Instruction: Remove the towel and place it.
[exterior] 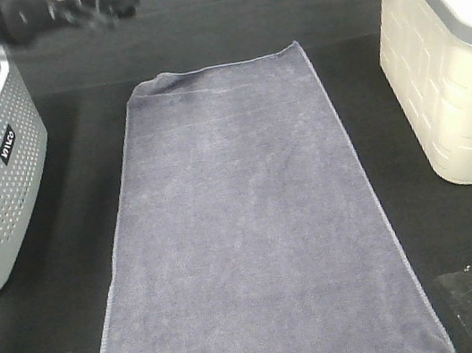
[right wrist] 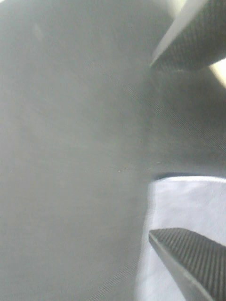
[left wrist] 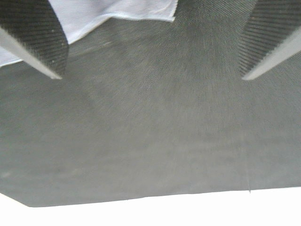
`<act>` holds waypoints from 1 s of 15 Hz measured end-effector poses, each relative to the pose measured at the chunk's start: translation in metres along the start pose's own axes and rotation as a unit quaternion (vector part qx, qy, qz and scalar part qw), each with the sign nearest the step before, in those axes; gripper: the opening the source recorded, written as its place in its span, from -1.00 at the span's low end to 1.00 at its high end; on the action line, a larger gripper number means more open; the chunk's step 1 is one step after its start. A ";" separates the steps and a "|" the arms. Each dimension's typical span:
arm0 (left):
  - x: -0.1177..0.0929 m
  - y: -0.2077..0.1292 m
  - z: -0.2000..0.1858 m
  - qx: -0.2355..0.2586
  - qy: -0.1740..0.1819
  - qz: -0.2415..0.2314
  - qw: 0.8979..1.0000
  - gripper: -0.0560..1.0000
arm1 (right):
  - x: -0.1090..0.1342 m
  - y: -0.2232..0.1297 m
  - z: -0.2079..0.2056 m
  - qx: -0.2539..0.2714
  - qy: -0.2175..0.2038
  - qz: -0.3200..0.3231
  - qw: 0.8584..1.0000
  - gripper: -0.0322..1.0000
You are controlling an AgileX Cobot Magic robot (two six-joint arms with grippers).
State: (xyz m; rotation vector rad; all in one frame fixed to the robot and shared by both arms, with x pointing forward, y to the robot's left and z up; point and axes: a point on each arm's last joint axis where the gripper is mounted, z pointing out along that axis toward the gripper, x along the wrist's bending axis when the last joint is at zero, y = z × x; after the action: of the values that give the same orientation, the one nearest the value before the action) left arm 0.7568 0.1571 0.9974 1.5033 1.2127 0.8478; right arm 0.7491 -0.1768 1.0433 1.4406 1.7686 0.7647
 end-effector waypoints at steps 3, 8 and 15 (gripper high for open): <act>-0.010 0.054 -0.048 0.062 0.003 0.002 0.998 0.76 | -0.015 0.032 -0.072 0.019 0.013 0.001 1.000 0.67; -0.012 0.106 -0.172 0.291 0.025 -0.008 0.956 0.67 | -0.037 0.030 -0.188 0.186 0.038 -0.009 0.982 0.67; -0.016 0.104 -0.317 0.347 0.000 -0.014 0.938 0.67 | -0.045 -0.060 -0.286 0.256 0.084 -0.003 0.963 0.67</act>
State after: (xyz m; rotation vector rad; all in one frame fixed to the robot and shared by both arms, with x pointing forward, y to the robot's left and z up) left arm 0.4874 0.2237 1.1833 2.0269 1.6294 0.3995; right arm 0.4848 -0.2346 1.1640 1.7366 2.2109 0.4501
